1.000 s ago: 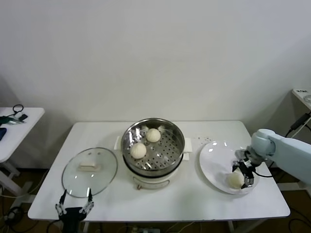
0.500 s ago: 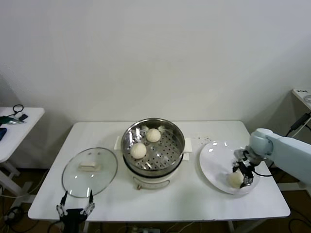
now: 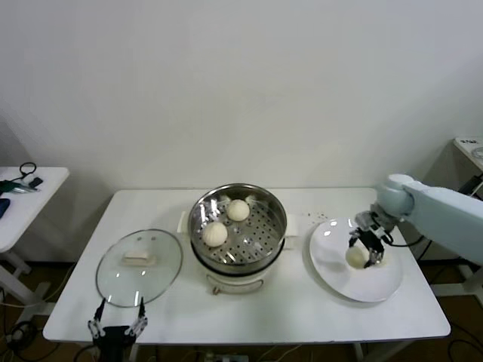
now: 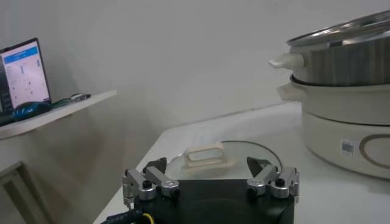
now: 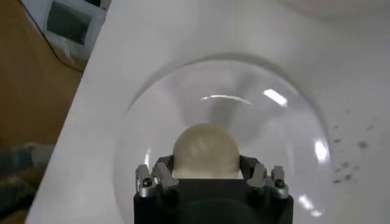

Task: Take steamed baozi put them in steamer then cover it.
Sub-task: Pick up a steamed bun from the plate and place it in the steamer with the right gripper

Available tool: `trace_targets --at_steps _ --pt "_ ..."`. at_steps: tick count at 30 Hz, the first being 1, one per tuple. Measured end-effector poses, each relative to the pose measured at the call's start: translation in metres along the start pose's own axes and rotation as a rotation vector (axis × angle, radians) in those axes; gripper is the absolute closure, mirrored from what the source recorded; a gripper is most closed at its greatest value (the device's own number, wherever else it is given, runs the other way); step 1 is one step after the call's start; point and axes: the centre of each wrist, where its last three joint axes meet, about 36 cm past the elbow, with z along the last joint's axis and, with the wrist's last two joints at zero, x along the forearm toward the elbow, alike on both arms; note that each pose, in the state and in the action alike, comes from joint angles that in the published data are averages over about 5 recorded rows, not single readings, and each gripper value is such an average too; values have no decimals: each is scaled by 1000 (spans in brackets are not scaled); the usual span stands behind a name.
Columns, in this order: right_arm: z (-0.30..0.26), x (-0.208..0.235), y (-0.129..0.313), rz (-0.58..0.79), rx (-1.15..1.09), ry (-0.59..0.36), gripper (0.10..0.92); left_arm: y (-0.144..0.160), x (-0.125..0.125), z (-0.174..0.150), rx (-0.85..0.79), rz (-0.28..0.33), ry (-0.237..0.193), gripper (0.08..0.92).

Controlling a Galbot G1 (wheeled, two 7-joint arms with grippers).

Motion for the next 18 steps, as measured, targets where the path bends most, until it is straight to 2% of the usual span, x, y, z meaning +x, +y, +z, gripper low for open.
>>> trace_targets --at_steps 10,18 --pt "-84 109 -77 85 421 73 326 -1 0 0 4 -3 -1 177" --pt "-180 142 -111 100 733 115 324 1 1 0 6 -5 3 177"
